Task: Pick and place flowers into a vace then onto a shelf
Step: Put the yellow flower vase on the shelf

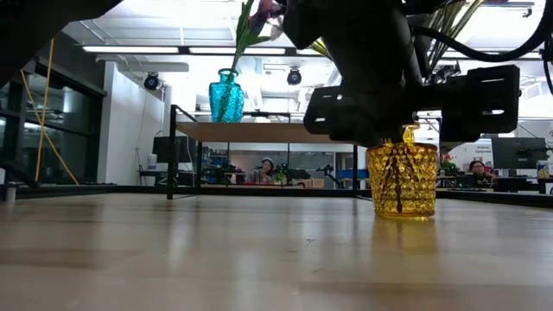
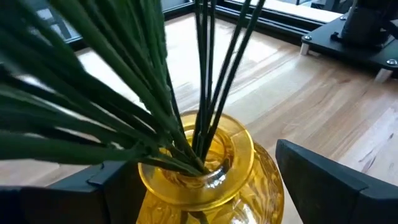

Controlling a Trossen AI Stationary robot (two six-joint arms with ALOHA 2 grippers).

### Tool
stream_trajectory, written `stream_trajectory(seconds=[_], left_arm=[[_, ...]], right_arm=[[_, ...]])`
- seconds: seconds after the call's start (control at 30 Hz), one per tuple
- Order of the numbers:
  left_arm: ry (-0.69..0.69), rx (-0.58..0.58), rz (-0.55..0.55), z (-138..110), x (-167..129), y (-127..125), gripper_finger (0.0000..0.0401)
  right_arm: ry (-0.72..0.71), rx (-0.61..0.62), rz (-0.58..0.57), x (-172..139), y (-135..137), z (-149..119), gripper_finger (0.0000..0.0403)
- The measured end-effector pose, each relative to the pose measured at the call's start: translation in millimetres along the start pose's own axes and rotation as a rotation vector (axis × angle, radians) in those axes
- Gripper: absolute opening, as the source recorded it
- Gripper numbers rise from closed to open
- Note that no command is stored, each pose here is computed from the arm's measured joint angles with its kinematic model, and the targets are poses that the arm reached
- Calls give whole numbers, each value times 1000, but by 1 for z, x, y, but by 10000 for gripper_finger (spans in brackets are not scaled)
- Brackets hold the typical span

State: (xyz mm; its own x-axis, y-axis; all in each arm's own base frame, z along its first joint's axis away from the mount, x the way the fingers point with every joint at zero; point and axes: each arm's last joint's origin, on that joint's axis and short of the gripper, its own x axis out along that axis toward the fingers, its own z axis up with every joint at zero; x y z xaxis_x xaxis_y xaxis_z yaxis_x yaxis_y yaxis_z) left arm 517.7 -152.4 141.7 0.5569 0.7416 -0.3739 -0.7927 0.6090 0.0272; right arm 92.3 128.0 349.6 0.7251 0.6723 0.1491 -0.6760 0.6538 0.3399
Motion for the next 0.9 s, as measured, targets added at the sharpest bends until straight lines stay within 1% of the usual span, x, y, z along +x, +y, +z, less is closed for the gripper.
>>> stream_trajectory(seconds=[0.3,0.6,0.9], left_arm=[[0,-13,-7,0,0,-1,321],[2,-15,-8,0,0,-1,325],[-5,-6,-11,1,0,-2,281]], right_arm=[[12,23,-5,3,0,-2,130],[14,23,1,3,0,-2,130],[15,23,2,3,0,-3,130]])
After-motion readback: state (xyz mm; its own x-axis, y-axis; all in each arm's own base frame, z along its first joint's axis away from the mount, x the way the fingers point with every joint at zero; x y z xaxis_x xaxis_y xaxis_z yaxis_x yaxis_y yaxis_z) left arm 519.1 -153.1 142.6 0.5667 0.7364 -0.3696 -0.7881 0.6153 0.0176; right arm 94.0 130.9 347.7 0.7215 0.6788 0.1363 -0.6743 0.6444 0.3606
